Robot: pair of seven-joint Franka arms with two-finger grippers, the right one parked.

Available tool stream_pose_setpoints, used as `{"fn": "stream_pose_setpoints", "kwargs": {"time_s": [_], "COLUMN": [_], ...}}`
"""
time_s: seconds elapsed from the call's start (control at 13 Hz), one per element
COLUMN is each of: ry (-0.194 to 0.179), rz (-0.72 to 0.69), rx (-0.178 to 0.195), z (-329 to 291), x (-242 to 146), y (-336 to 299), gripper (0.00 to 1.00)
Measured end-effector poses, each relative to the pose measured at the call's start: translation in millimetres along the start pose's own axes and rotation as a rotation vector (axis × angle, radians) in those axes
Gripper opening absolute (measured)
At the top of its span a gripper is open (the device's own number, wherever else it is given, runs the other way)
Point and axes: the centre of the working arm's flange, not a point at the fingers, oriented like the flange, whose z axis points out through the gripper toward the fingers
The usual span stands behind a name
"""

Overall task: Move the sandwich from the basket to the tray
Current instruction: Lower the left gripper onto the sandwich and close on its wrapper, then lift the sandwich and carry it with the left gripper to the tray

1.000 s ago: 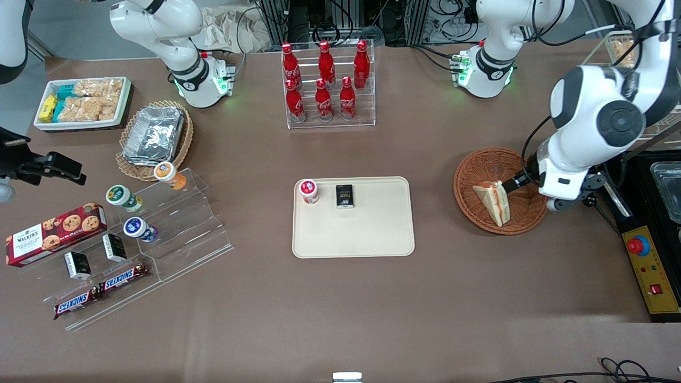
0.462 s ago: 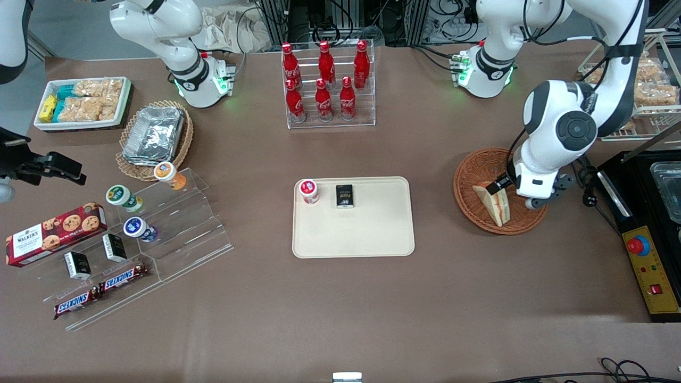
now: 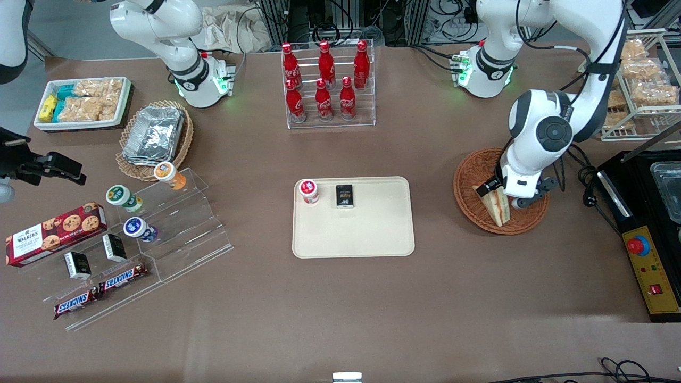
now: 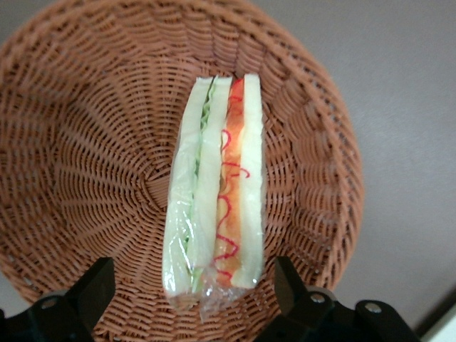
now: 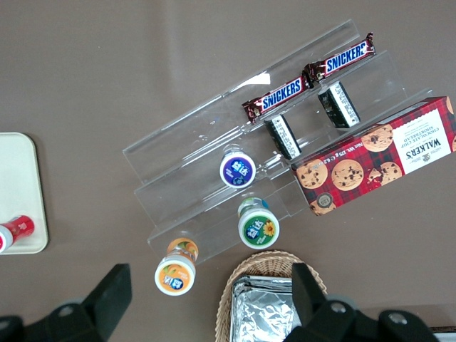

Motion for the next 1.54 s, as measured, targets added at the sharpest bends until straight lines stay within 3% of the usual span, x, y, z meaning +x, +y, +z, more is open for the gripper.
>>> {"fn": "stream_pose_setpoints", "kwargs": {"time_s": [0.23, 0.54, 0.69, 1.08, 1.54], "ry": [0.002, 0.002, 0.007, 0.039, 0.062], "rz": [0.021, 0.023, 0.016, 0.019, 0.051], "rx": [0.017, 0.018, 0.014, 0.000, 0.021], "z": [17.5, 22.4, 20.6, -2.9, -96.4], "x": [-6.2, -5.7, -4.3, 1.7, 5.1], "y": [-4.4, -3.9, -2.9, -1.0, 11.4], "gripper": [0.97, 0.50, 0.34, 0.14, 0.14]}}
